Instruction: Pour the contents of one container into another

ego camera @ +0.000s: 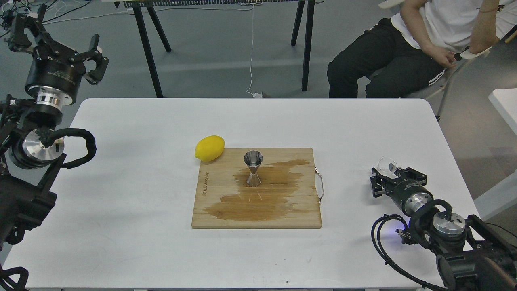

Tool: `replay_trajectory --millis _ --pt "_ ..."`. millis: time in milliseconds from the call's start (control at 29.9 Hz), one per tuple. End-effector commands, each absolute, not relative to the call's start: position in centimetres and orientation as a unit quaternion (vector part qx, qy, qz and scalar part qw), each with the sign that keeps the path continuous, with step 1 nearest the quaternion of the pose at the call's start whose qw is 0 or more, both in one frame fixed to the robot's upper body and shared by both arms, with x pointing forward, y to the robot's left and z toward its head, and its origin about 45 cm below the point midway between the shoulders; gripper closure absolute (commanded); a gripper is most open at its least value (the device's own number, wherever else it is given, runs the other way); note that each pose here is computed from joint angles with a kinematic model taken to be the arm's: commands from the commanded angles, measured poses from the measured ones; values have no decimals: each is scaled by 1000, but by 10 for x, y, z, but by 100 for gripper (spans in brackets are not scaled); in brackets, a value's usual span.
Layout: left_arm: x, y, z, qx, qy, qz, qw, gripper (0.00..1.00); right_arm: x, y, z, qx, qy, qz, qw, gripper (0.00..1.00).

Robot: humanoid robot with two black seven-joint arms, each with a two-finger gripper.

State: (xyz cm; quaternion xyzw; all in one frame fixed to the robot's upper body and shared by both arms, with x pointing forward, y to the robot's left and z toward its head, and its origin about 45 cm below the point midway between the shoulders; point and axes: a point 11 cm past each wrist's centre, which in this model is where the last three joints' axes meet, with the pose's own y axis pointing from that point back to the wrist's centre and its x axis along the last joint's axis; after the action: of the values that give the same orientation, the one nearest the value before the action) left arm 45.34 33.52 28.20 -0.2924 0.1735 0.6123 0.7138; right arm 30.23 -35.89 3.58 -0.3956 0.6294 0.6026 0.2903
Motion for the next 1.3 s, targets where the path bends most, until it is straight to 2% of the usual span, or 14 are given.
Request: replay_trajectory --millis 0,67,201,401,535,669,769,803,836,869,1070,1271 --pt "453 335 282 -292 174 612 714 0 302 -358 36 -396 629 603 290 57" --pt "453 335 282 -292 174 612 714 0 302 -358 36 -397 628 603 290 62" --pt "454 335 282 -292 174 612 714 0 302 -359 36 -396 629 602 290 59" --pt "454 335 283 -292 173 612 714 0 302 -359 35 -395 630 602 291 38" --pt "454 336 284 -292 172 612 714 0 302 -359 35 -395 630 602 291 32" --pt "454 336 284 -292 172 612 714 0 302 -360 35 -394 631 601 291 21" --pt "454 335 283 -292 173 612 714 0 302 -360 36 -395 631 600 292 18" --pt "454 335 283 -292 173 612 714 0 302 -360 36 -395 631 600 292 15" --pt "454 336 284 -292 172 612 714 0 303 -361 36 -393 633 599 294 6" --pt "454 336 284 -292 172 612 714 0 302 -362 36 -392 635 597 296 4" --pt "454 335 285 -292 172 611 715 0 315 -360 47 -409 628 589 304 2" --pt "455 337 286 -291 169 612 716 0 365 -363 108 -508 589 530 338 2"
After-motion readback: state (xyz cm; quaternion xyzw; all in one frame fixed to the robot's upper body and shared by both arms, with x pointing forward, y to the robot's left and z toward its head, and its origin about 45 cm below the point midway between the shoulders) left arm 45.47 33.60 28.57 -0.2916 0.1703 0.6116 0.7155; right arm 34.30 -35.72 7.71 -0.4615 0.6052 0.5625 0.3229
